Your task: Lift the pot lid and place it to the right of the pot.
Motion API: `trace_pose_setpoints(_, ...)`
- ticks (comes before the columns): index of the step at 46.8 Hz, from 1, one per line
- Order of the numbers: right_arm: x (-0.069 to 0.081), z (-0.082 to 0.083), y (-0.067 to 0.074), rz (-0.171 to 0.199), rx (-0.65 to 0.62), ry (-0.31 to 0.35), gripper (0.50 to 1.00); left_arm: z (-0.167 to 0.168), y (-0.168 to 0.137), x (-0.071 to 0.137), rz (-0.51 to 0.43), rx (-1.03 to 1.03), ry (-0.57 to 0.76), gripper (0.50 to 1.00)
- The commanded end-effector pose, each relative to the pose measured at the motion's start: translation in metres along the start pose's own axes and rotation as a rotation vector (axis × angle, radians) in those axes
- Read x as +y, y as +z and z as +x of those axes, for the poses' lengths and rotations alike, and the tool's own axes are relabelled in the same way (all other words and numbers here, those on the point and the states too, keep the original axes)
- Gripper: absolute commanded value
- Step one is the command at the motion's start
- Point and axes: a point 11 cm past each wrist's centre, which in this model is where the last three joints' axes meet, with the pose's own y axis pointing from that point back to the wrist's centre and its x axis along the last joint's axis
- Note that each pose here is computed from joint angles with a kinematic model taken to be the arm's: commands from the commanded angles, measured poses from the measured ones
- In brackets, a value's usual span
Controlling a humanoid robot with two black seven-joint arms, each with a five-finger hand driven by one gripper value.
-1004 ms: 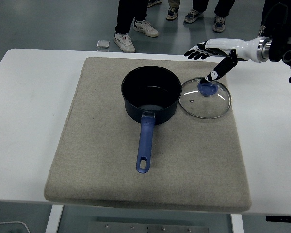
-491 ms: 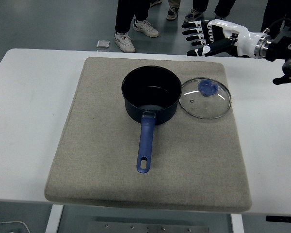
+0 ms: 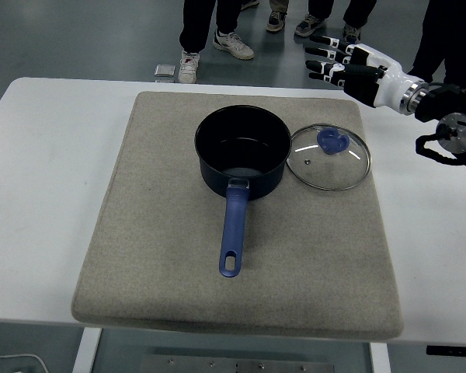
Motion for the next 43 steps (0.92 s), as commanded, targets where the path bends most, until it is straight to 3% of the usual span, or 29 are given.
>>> trace_pose_setpoints(1, 0.001, 0.001, 0.003, 0.003, -0.061, 0.008, 0.901, 0.0, 0.0, 0.0, 0.0, -0.001, -0.001, 1.0)
trace_pose_setpoints(19, 0.003, 0.004, 0.011, 0.041, -0.256, 0.022, 0.901, 0.0, 0.0, 0.0, 0.001, 0.0, -0.001, 1.0)
trace_pose_setpoints(29, 0.003, 0.005, 0.012, 0.06, -0.285, 0.029, 0.901, 0.0, 0.0, 0.0, 0.001, 0.0, 0.0, 1.0)
trace_pose_setpoints(43, 0.003, 0.005, 0.013, 0.051, -0.27, 0.036, 0.903, 0.0, 0.0, 0.0, 0.001, -0.001, -0.001, 1.0)
